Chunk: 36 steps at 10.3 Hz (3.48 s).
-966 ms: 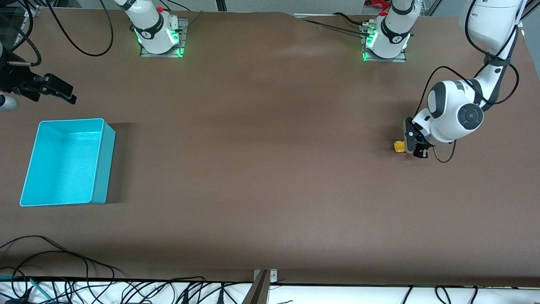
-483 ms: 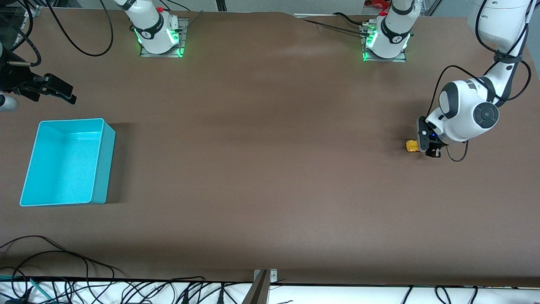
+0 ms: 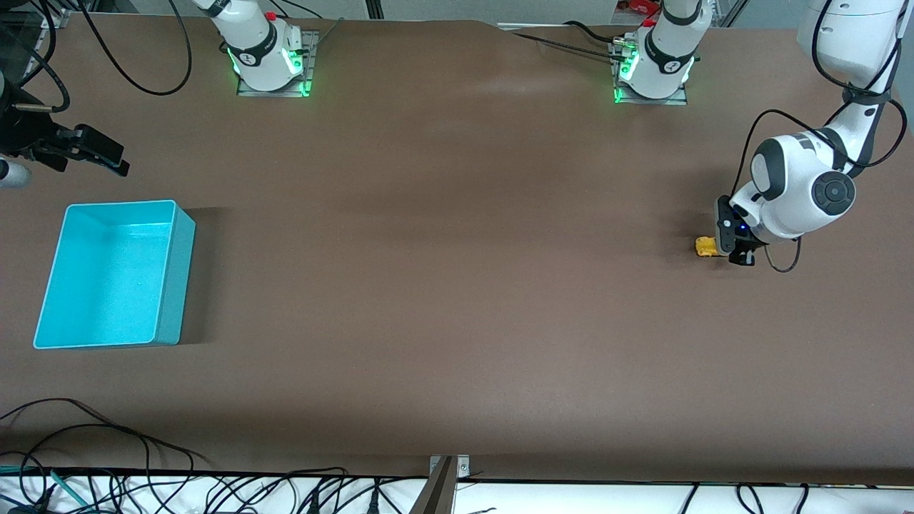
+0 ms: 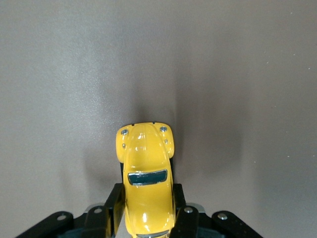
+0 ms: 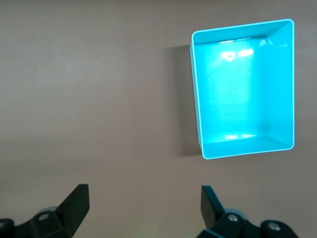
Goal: Wind up and store yellow beetle car
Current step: 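Pull the car backward along the table with the left gripper, then release, then raise and withdraw the left gripper as the car rolls toward the box, then reach the right gripper to the car while the left gripper returns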
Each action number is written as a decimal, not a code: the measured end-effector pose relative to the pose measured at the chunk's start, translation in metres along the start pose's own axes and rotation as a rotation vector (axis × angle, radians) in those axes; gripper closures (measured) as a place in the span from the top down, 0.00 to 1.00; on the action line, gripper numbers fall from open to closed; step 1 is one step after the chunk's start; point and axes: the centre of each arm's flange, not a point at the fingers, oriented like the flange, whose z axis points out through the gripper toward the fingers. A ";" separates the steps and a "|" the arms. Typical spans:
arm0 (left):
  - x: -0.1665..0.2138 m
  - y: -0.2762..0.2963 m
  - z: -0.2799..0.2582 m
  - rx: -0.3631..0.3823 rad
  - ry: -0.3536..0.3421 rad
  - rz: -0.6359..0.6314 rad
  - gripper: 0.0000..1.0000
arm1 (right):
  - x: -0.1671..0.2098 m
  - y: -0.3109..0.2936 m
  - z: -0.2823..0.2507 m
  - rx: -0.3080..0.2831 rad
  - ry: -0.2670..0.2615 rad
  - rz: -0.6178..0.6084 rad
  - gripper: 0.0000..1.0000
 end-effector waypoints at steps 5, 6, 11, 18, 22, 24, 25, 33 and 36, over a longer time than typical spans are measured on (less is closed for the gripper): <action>0.005 -0.012 -0.007 0.020 0.028 -0.029 1.00 | 0.000 0.000 0.000 0.000 0.000 0.000 1.00; 0.005 -0.012 -0.008 0.021 0.027 -0.029 1.00 | 0.000 0.000 0.000 0.000 0.000 0.000 1.00; 0.005 -0.014 -0.011 0.029 0.027 -0.029 1.00 | 0.000 0.000 0.000 0.000 0.000 0.000 1.00; 0.003 -0.020 -0.064 0.121 0.029 -0.030 1.00 | 0.000 0.000 0.000 0.000 0.000 0.000 1.00; 0.010 -0.015 -0.106 0.141 0.045 -0.016 1.00 | 0.000 0.000 0.000 0.000 -0.001 0.000 1.00; 0.012 -0.012 -0.131 0.157 0.054 -0.012 1.00 | 0.000 0.000 0.001 0.000 -0.006 0.001 1.00; 0.015 -0.010 -0.145 0.168 0.058 -0.006 1.00 | -0.001 0.001 0.002 -0.001 -0.016 0.002 1.00; 0.022 -0.013 -0.287 0.134 0.103 -0.074 1.00 | 0.026 -0.037 0.112 -0.072 -0.176 0.497 1.00; 0.025 0.000 -0.348 0.077 0.090 -0.248 1.00 | 0.045 -0.101 0.172 -0.106 -0.161 0.739 1.00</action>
